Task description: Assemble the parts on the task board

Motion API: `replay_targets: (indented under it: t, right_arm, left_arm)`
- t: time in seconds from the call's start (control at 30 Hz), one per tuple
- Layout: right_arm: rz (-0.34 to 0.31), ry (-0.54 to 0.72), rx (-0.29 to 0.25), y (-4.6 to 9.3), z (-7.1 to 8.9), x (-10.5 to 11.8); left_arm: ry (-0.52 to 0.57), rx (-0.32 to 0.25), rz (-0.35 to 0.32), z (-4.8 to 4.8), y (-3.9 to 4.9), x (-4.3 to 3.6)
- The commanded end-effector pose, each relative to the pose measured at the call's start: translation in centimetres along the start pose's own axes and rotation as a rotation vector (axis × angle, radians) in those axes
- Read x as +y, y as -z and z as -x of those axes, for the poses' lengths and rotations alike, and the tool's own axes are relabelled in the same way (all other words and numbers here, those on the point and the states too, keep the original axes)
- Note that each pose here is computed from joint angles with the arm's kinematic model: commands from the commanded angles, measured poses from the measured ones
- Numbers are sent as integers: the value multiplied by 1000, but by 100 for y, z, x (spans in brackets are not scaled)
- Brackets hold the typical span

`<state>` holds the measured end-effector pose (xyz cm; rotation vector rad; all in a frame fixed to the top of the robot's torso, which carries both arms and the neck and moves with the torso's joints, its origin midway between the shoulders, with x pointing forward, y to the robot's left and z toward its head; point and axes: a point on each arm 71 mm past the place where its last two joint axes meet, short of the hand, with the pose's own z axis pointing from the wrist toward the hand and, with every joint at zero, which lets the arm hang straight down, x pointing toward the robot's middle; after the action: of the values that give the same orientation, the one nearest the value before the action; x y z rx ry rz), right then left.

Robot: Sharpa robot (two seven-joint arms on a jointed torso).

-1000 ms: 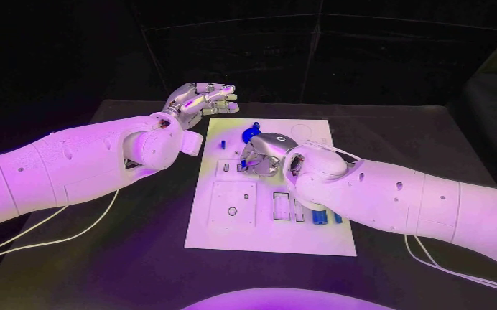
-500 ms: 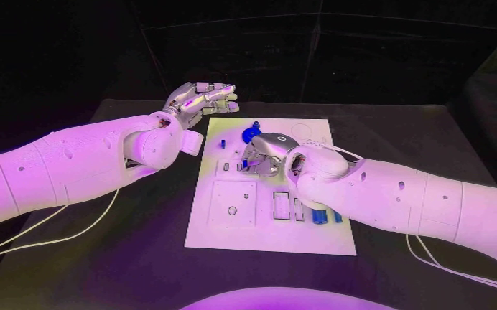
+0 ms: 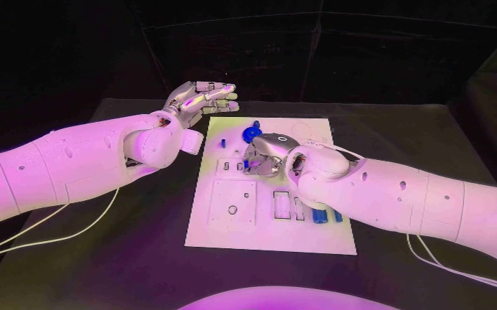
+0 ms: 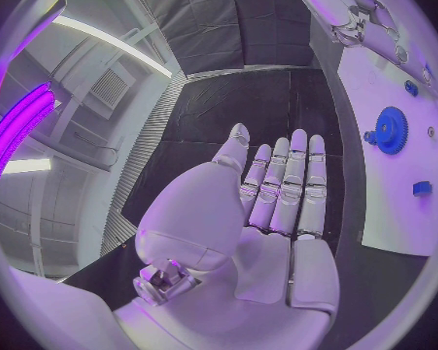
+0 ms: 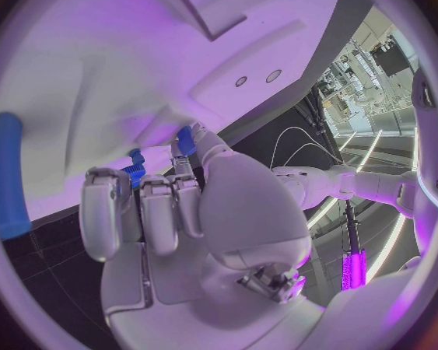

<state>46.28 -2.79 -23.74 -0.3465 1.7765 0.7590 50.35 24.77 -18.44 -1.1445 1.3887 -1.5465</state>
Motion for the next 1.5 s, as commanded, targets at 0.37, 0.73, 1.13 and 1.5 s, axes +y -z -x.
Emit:
replay_targets:
  t: [0.37,0.73,1.13,1.5]
  right_arm:
    - [-22,10,16,2,-34,-21]
    - [-27,4,-4,-4,-21,-11]
    - [-19,-13,-67,2,22,8]
    - [36,-65,-149,115,97,35]
  left_arm:
    - [4,12,-5,-13,-5,-15]
    - [4,12,-4,-11,-3,-15]
    - [4,12,-3,-10,-2,-14]
    - [3,16,-2,-1,-4,-13]
